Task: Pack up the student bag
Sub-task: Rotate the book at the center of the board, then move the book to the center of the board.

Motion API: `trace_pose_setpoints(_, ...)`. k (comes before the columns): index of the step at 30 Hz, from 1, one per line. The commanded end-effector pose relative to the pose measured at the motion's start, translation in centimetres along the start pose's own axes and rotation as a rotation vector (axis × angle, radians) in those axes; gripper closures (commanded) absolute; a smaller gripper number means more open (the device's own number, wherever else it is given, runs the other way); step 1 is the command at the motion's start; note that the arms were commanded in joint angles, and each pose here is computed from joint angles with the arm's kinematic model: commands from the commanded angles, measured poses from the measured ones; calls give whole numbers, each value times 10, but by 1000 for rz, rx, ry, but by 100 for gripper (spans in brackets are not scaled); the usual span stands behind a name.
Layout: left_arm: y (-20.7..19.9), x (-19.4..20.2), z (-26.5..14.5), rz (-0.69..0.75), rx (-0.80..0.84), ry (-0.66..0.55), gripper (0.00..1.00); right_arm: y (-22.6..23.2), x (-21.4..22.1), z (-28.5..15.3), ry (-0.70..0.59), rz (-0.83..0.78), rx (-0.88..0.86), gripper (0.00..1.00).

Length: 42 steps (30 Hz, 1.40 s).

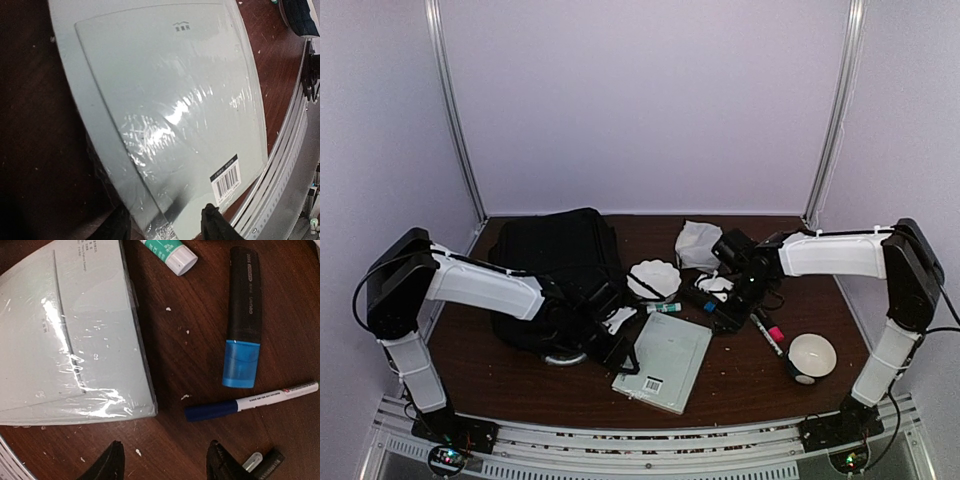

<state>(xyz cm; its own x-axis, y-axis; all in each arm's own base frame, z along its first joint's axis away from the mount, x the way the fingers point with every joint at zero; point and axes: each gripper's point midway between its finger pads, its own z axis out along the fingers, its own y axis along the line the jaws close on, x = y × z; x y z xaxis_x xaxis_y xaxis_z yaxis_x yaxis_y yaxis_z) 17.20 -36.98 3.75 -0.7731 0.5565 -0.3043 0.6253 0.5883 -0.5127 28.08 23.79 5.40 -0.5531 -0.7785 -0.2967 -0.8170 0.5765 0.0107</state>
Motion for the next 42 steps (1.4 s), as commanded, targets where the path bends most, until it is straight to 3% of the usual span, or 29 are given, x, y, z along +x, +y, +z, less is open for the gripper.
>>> trace_pose_setpoints(1,-5,-23,-10,-44,-19,-107,49,15,9,-24,-22,123,-131,43)
trace_pose_setpoints(8,12,-35,-13,-148,-132,-133,43,60,32,-11,62,253,-475,40)
trace_pose_setpoints(20,13,-13,8,-324,-76,-35,41,78,41,20,166,346,-624,39)
trace_pose_setpoints(26,7,-1,20,-373,-3,7,36,81,35,31,152,367,-661,39)
trace_pose_setpoints(31,-15,-21,14,-323,93,-51,38,84,25,38,118,383,-701,39)
trace_pose_setpoints(38,-69,-48,-13,-110,164,-102,43,90,5,30,58,398,-783,35)
trace_pose_setpoints(42,-89,-55,-24,-40,179,-138,44,96,2,28,53,410,-839,24)
